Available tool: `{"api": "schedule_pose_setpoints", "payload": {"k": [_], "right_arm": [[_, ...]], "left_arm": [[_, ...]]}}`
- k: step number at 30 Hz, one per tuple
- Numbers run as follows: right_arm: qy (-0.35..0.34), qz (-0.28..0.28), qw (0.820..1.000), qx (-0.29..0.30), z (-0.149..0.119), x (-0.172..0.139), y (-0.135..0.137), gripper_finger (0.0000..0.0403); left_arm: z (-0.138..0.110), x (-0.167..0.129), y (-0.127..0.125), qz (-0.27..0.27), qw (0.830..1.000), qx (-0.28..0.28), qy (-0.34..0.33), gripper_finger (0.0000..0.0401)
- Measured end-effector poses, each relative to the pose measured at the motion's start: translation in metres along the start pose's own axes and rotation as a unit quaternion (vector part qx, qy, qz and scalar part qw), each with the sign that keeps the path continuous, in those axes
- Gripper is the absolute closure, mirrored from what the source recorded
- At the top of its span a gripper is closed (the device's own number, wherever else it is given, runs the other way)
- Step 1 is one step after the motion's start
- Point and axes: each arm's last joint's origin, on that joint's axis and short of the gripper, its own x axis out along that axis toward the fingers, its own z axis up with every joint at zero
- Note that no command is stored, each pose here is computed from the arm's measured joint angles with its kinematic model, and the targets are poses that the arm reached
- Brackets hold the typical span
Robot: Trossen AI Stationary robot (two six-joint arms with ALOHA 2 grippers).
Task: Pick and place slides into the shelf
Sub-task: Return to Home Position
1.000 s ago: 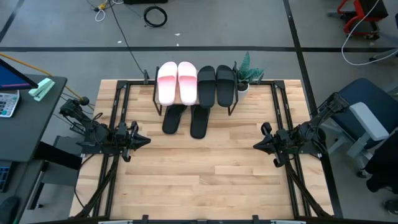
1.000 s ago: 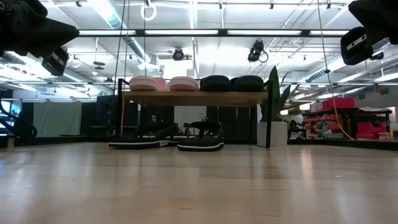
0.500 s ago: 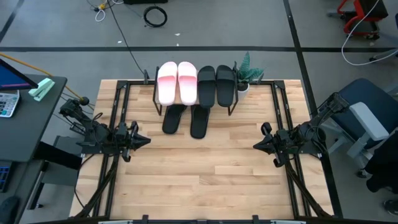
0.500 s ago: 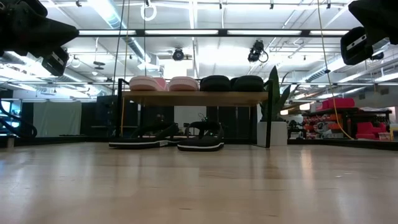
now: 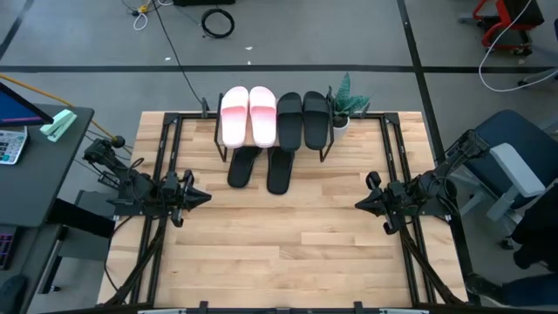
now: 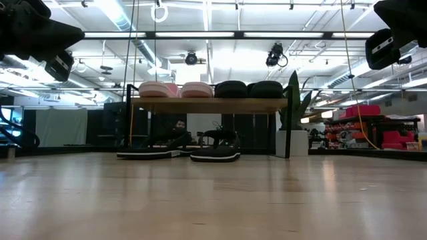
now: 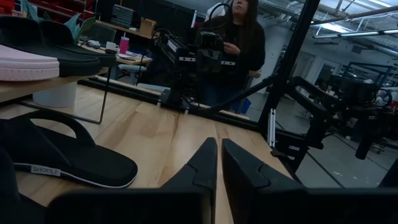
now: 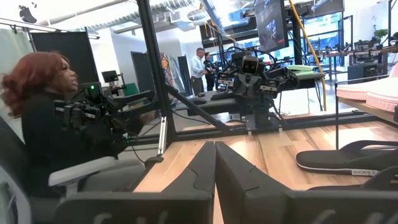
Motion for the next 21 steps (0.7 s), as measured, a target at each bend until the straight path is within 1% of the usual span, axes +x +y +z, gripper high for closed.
{"api": "schedule_pose_setpoints", "payload": {"k": [6, 15, 21], "right_arm": [[0.000, 0.000, 1.000, 0.000, 0.0000, 0.0000, 0.0000, 0.0389], [0.000, 0.000, 1.000, 0.000, 0.0000, 0.0000, 0.0000, 0.0389], [0.000, 0.000, 1.000, 0.000, 0.0000, 0.0000, 0.0000, 0.0389]], "left_arm": [[0.0000, 0.0000, 0.0000, 0.000, 1.000, 0.000, 0.000, 0.0378], [0.0000, 0.0000, 0.0000, 0.000, 1.000, 0.000, 0.000, 0.0365], [0.0001, 0.0000, 0.0000, 0.000, 1.000, 0.000, 0.000, 0.0372]]}}
